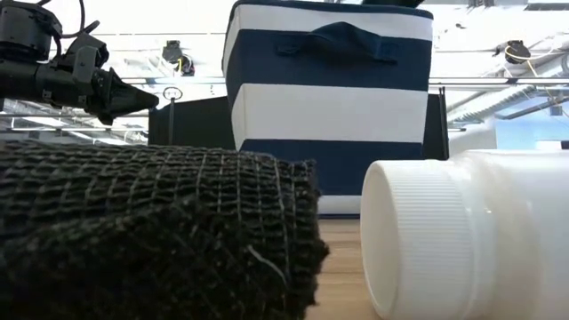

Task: Pick & place medical supplies in basket/bin
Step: Adjust the blue bin

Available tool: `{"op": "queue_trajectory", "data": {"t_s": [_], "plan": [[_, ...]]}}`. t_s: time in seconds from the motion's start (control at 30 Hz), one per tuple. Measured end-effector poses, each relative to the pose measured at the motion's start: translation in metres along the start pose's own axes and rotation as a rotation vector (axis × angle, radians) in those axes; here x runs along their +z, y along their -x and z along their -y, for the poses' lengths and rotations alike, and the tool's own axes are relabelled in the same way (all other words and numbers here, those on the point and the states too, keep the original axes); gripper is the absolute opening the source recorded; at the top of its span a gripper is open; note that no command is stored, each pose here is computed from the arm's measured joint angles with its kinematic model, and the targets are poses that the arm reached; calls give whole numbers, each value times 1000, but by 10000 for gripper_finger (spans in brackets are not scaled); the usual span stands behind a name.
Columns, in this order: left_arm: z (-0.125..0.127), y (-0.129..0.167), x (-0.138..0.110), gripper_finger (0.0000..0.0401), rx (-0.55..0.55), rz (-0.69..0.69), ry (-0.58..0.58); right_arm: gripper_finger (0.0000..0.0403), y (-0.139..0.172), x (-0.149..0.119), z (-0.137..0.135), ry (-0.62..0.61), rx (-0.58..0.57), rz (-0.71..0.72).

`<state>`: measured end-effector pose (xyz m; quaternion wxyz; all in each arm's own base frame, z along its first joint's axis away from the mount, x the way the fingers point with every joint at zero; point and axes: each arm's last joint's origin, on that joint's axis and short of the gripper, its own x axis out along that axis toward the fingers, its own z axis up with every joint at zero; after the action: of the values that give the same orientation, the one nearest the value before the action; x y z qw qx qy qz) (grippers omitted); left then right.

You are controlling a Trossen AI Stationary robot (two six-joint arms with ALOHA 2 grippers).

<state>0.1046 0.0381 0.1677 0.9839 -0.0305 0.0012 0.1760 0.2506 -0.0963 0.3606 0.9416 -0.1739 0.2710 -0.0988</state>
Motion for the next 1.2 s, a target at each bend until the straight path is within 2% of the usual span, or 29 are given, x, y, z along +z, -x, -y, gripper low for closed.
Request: {"op": "queue_trajectory", "data": {"t_s": [0.13, 0.23, 0.37, 0.5, 0.67, 0.77, 0.93, 1.2], "plan": [[0, 0, 0, 42, 0, 0, 0, 74, 44, -1, 0, -27, -113, -38], [0, 0, 0, 42, 0, 0, 0, 13, 71, -4, -4, -37, -129, -43], [0, 0, 0, 42, 0, 0, 0, 13, 96, -11, -11, -115, -125, -69], [0, 0, 0, 42, 1, 0, 0, 3, 107, -27, -19, -202, -110, -214], [0, 0, 0, 42, 1, 0, 0, 2, 91, -54, -35, -282, -63, -353], [0, 0, 0, 42, 3, 1, 0, 1, 74, -71, -48, -307, 9, -415], [0, 0, 0, 42, 3, 3, 0, 1, 50, -91, -66, -337, 148, -401], [0, 0, 1, 42, 3, 7, 0, 0, 38, -95, -81, -336, 271, -308]]}}
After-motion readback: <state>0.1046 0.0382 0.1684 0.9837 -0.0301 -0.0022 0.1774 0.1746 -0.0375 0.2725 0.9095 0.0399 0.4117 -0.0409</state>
